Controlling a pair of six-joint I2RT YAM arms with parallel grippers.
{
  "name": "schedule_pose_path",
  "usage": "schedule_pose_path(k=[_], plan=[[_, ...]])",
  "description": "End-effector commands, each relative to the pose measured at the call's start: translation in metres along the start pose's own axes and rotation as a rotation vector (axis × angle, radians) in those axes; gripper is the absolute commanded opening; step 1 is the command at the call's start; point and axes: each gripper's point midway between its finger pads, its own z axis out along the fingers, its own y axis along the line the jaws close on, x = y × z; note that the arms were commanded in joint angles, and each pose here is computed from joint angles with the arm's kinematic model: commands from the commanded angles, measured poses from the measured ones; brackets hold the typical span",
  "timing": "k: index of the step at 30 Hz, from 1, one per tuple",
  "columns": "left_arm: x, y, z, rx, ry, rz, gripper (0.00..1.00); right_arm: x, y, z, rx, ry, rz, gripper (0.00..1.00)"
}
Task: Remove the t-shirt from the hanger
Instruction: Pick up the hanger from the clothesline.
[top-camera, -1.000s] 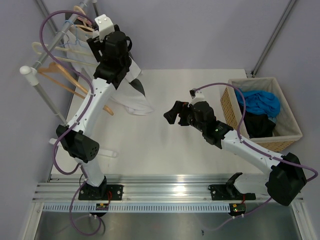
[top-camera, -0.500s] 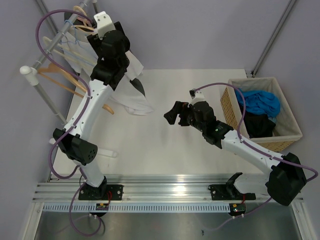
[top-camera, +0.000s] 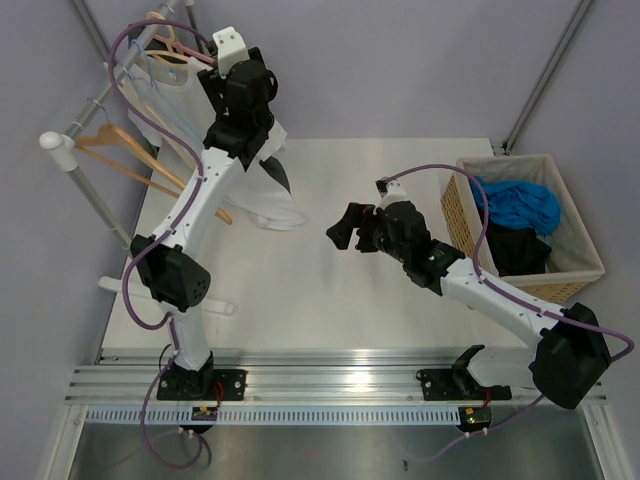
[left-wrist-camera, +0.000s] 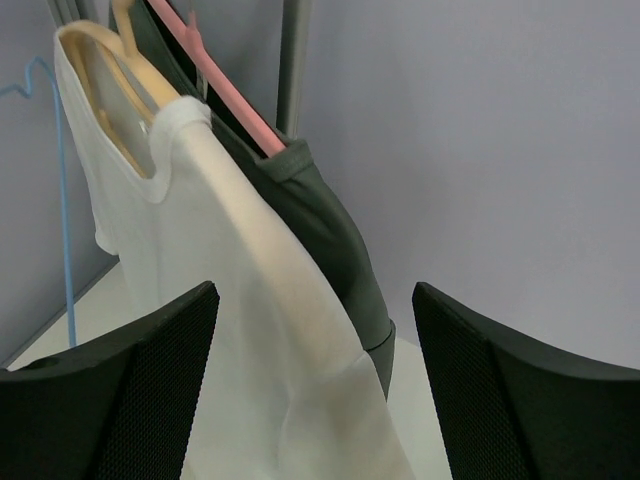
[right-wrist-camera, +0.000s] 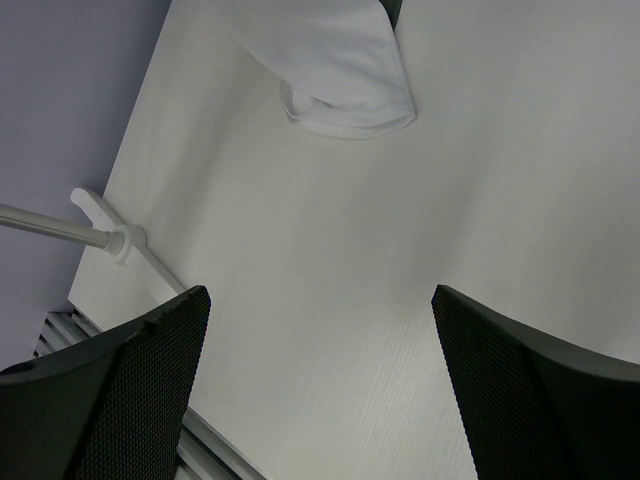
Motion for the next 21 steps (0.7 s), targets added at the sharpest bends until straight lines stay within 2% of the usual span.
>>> schedule_pose_path(k=[1,10,21], plan=[[-0.014,0.0,0.005,-0.029,-0.047,-0.079,0.81,-0.018,0.019,-0.002,-0.047,-0.035,-0.029,0.99],[-0.002,0.024,0.009,-0.158,-0.046,-0.034,0.79,-0.015,0.023,-0.001,-0.056,-0.026,-0.039,0.99],[-0.008,0.034,0.002,-0.162,-0.052,-0.021,0.79,-0.011,0.023,0.001,-0.053,-0.013,-0.046,0.99]])
